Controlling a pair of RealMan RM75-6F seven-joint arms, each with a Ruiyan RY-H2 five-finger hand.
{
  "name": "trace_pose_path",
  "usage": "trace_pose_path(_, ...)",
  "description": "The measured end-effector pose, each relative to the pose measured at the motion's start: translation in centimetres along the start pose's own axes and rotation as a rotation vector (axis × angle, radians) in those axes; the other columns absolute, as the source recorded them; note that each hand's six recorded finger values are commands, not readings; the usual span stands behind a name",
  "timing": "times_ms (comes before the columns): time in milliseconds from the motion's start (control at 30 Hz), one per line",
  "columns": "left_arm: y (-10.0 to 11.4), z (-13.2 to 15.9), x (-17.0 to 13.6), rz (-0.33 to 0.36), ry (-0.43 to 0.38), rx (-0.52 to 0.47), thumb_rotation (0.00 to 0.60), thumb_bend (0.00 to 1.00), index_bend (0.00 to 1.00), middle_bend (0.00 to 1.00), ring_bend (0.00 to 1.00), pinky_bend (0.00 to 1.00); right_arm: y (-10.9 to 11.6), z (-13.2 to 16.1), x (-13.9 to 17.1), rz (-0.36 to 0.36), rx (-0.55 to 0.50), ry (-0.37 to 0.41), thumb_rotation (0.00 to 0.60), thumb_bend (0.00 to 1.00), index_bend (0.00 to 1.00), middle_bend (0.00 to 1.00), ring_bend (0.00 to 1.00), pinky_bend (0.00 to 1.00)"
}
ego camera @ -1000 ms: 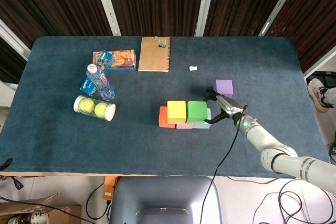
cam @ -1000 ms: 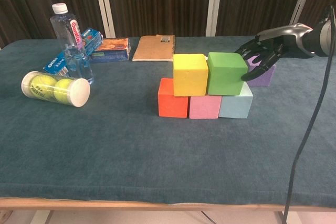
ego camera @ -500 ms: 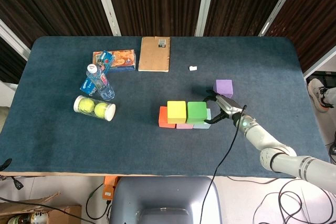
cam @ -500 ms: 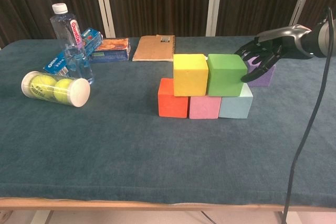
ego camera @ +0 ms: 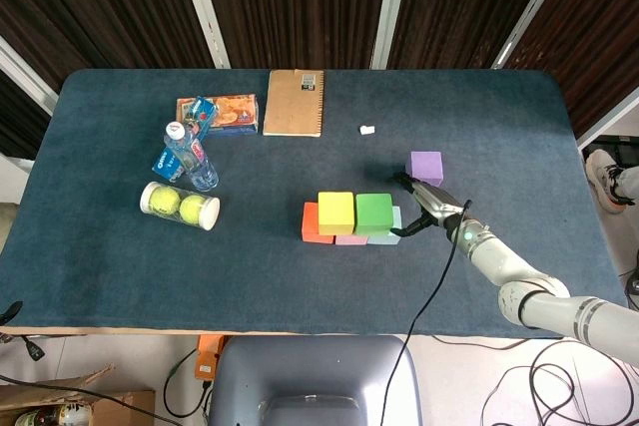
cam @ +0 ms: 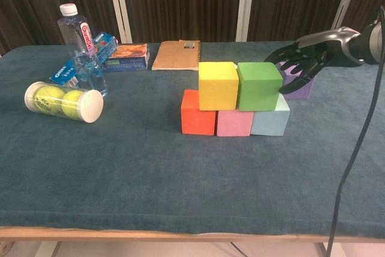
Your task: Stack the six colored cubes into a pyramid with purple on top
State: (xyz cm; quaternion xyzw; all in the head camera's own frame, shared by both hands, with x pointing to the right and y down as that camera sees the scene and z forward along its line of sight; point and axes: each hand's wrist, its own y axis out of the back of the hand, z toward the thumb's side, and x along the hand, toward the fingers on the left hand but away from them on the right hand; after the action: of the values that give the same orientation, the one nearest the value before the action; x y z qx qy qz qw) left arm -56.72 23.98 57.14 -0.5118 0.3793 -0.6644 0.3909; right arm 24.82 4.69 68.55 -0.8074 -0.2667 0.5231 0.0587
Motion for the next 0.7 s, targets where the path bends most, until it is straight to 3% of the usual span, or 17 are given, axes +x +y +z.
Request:
trace_pose_path(167, 0.1, -0.1, -0.1, 0.002, 0.002, 0.0, 0.574, 0.16, 0.11, 0.05, 0.0, 0.09, 0.6, 0.0, 0.7, -0.006, 0.003, 0.002, 0.6, 0.14, 0.01, 0.0, 0.0, 0.0)
trace_pose_path(333, 0.4, -0.4, -0.3, 0.012, 0.011, -0.006, 0.574, 0.16, 0.11, 0.05, 0.0, 0.09, 2.3, -0.3, 2.5, -0.043, 0.044, 0.0, 0.6, 0.14, 0.0, 0.0, 0.0, 0.0)
trace_pose_path(567, 0.6, 0.0, -0.2, 0.015, 0.005, -0.003, 0.574, 0.16, 0.11, 0.05, 0.0, 0.09, 8.1, -0.7, 7.1, -0.182, 0.034, -0.01, 0.6, 0.14, 0.0, 0.0, 0.0, 0.0)
trace_pose_path(700, 0.5, 0.4, 0.0, 0.012, 0.003, 0.006, 0.573, 0.16, 0.11, 0.05, 0.0, 0.09, 10.3, -1.4, 8.1, -0.233, 0.054, -0.03, 0.6, 0.14, 0.0, 0.0, 0.0, 0.0)
